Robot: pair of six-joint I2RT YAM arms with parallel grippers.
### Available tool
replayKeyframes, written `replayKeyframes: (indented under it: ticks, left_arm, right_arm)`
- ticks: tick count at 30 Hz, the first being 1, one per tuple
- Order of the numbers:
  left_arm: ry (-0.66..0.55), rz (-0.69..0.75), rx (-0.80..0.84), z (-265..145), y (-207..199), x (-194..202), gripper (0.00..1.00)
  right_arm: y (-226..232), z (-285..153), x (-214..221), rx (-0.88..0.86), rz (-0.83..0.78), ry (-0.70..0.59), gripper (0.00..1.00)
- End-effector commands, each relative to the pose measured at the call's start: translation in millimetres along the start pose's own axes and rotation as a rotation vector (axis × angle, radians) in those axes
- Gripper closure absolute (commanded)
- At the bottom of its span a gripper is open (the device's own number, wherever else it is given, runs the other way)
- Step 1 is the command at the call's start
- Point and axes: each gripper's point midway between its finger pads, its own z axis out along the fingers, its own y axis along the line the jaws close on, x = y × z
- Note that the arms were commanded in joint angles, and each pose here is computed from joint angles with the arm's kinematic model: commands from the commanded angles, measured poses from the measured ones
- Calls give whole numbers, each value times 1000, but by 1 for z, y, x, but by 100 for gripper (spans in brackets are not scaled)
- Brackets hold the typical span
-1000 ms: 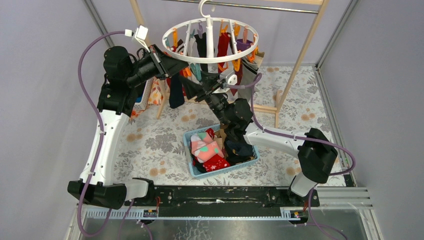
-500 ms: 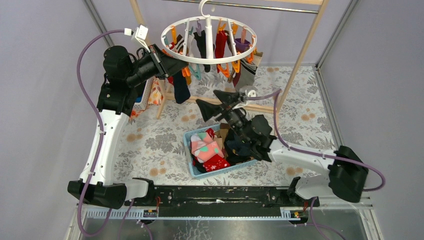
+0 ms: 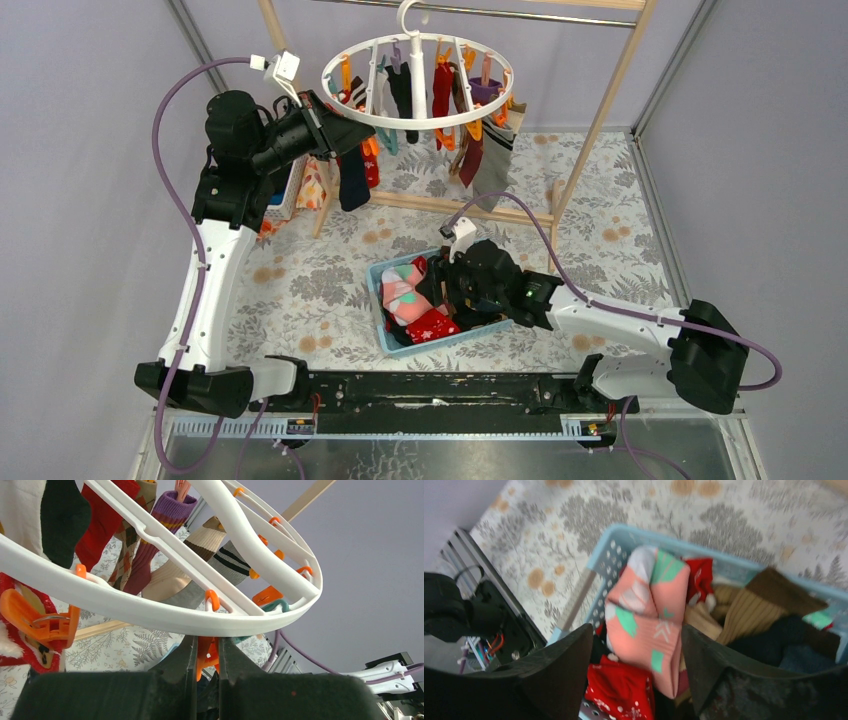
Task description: Clip the socks to the hanger
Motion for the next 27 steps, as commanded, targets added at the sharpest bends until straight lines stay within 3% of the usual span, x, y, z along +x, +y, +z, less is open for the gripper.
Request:
replayKeyframes:
  ticks: [1,6,11,17,21,27]
  left_arm:
    - [6,38,41,-4,-12,-1,100]
    - [8,41,43,-5,-12,0,100]
    - [9,40,42,-5,-12,1,100]
    - [14,41,37,-4,-9,4,100]
    - [16,40,36,-4,-8,4,100]
    - [15,53,35,-4,-8,4,100]
  right_arm:
    - [6,1,24,-49,101,74,36]
    - [2,14,40,-70,112,108,46]
    - [-10,29,41,-32,91,121,65]
    - [-6,21,4,-62,54,13,93]
    - [-10,10,-17,-52,26,-12,100]
    - [-11,-10,-41,-59,7,-59,100]
